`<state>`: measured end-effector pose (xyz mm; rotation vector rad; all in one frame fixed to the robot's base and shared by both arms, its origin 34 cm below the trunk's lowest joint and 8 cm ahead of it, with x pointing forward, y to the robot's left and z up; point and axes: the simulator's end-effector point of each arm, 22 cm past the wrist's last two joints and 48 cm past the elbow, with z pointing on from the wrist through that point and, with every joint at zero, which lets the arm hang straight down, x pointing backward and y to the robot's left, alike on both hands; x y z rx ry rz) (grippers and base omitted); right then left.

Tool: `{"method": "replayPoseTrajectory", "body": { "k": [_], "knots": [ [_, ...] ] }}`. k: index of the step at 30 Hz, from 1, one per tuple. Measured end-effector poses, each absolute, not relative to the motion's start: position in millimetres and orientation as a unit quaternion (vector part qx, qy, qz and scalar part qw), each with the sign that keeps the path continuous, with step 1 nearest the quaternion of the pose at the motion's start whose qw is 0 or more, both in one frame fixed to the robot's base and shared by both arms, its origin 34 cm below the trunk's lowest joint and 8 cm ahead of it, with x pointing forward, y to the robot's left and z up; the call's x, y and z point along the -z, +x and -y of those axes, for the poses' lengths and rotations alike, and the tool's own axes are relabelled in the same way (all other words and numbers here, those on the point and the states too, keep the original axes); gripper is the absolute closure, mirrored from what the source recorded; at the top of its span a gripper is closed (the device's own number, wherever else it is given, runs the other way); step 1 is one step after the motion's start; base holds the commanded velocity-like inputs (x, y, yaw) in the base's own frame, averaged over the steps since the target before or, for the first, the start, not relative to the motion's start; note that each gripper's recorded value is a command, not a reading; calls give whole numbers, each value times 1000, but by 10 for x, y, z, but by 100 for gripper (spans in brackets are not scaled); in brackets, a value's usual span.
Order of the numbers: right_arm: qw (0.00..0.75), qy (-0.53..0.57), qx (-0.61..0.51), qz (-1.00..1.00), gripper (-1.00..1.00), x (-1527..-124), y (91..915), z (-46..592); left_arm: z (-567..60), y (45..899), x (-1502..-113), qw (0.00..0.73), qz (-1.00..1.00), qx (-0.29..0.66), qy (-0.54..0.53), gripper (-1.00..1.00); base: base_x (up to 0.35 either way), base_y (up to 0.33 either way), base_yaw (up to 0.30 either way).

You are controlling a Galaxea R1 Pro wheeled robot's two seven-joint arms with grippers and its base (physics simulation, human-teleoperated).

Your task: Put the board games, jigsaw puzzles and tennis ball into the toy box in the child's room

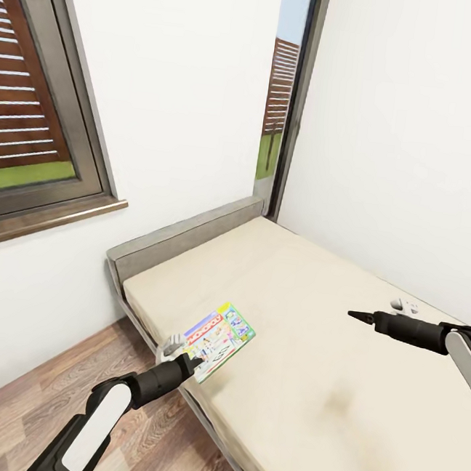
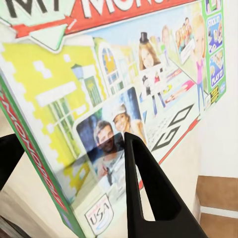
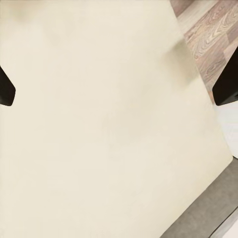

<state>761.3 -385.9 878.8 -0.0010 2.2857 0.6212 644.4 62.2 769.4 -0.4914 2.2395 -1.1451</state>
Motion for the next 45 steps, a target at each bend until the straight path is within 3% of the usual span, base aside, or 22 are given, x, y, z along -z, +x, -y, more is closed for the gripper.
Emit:
{"method": "replayPoseTrajectory", "body": {
  "k": [45],
  "knots": [
    [372,3,-242,-896,-100,-8817,7507,3864,-725,6369,-7816,277,-838,429,-192,100,0,0,0]
  ]
}}
